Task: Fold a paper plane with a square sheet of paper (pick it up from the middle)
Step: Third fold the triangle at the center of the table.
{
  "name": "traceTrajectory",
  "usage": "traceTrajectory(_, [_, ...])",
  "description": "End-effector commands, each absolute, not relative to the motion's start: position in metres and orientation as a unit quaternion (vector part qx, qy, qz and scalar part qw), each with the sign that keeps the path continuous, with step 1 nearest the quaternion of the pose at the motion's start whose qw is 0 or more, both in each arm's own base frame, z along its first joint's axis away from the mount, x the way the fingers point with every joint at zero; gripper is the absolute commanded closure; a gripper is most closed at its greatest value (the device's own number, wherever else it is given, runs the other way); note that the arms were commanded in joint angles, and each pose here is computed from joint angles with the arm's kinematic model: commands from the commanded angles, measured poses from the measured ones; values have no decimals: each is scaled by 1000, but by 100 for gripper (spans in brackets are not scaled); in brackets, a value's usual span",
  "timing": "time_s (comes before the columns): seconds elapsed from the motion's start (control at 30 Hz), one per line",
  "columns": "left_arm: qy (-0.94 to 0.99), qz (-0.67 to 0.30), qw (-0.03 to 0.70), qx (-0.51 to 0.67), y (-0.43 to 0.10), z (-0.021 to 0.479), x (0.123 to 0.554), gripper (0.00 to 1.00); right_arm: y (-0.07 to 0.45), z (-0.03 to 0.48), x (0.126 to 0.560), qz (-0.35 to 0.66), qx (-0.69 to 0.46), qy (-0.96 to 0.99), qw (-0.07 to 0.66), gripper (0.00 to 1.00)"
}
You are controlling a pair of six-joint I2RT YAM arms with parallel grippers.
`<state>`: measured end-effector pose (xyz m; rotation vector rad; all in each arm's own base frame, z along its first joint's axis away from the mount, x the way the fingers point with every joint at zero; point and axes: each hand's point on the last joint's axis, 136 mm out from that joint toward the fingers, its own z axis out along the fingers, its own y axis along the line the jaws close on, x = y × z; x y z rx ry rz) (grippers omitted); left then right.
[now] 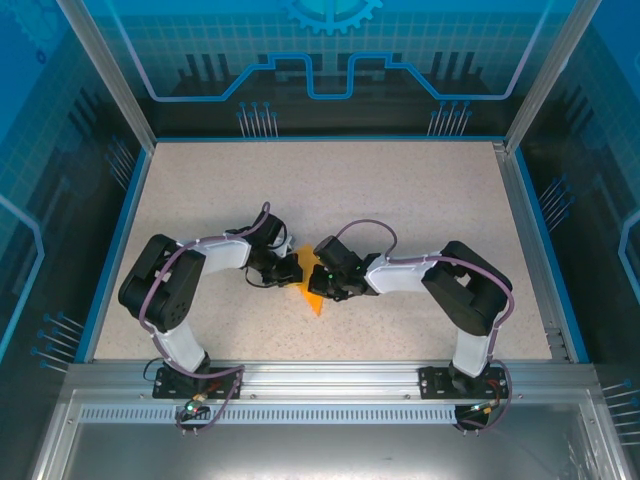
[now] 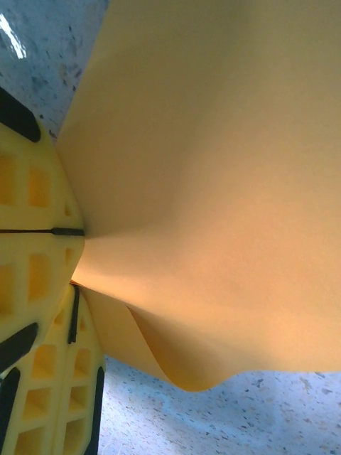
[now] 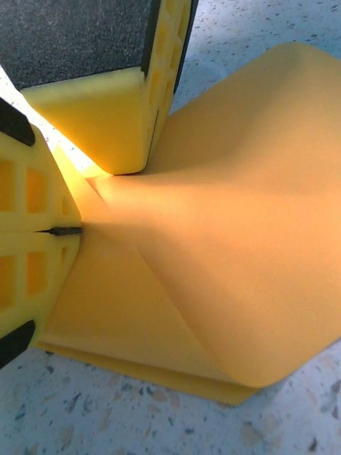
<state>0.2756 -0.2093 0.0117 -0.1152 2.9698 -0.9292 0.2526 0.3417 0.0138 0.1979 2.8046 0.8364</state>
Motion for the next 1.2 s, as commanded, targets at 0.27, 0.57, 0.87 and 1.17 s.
traceTrajectory(0.27, [964,-265,-11,-32,-199,-8,260,93,333,10,245,269,62,956,102,96])
traceTrajectory(0.57, [964,-263,-12,-30,-199,-9,259,93,332,13,241,272,59,955,103,97])
traceTrajectory(0.87, [964,-265,-15,-30,-199,-8,259,93,338,13,243,278,57,954,101,97])
traceTrajectory(1.17, [963,-267,-18,-29,-200,-9,256,93,345,10,245,281,54,953,95,97])
